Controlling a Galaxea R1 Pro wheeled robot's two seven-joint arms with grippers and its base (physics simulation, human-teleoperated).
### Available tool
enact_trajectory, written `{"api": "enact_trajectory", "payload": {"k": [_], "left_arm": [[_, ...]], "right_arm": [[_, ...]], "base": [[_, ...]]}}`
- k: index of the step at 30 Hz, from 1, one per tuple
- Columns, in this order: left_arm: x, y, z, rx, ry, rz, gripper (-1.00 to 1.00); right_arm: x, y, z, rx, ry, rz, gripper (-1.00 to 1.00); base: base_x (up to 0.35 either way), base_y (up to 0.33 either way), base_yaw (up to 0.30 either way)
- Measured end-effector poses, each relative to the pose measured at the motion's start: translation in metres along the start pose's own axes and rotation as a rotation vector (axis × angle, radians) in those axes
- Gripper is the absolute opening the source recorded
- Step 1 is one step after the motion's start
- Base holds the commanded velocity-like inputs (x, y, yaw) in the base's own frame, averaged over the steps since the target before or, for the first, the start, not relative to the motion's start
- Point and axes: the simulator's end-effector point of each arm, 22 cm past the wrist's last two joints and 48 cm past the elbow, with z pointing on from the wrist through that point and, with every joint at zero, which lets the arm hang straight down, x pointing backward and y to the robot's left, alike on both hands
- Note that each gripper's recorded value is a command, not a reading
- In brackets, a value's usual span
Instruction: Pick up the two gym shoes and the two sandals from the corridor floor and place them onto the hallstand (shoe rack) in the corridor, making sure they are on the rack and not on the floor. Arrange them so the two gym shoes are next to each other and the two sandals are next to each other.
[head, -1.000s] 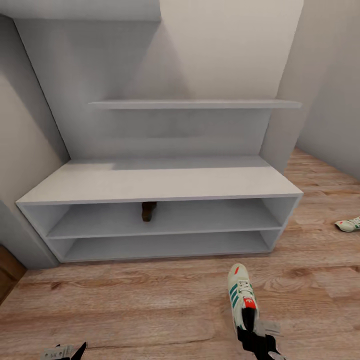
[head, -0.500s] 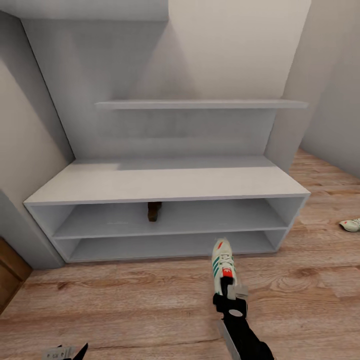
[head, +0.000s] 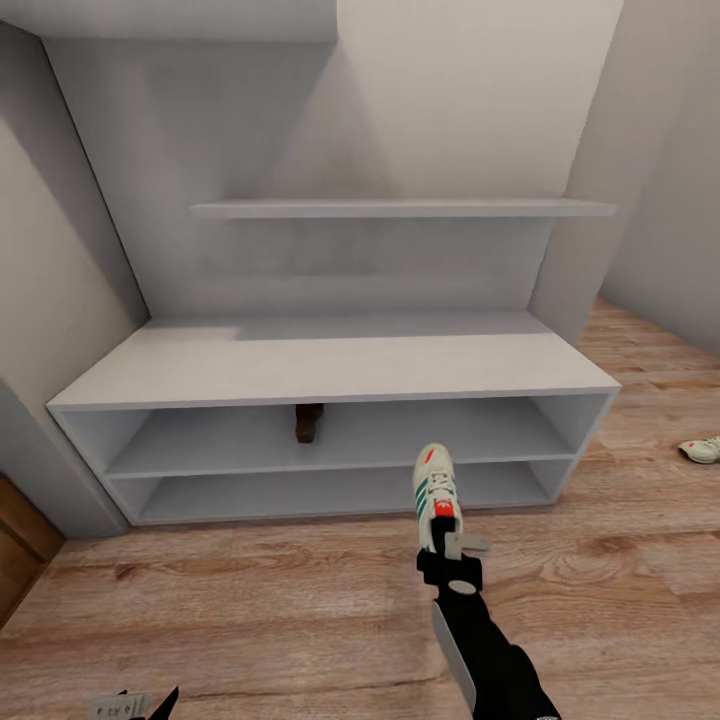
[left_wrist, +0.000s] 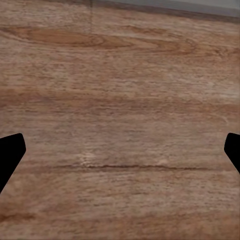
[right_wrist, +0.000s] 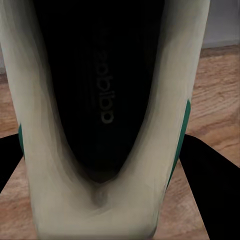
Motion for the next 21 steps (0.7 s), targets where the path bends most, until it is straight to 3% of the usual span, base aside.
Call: {"api": "enact_trajectory", "payload": {"k": [8, 21], "left_arm": [[0.0005, -0.0008, 0.0000, 0.001, 0.001, -0.001, 1.00], [0.0007, -0.0019, 0.0002, 0.002, 0.000, -0.002, 1.00]], "right_arm": [[-0.0055, 0.0002, -0.0019, -0.002, -0.002, -0.001, -1.00], [-0.0050, 0.0007, -0.0021, -0.003, 0.000, -0.002, -1.00]], "base": [[0.038, 0.000, 0.000], [0.276, 0.000, 0.000]]}}
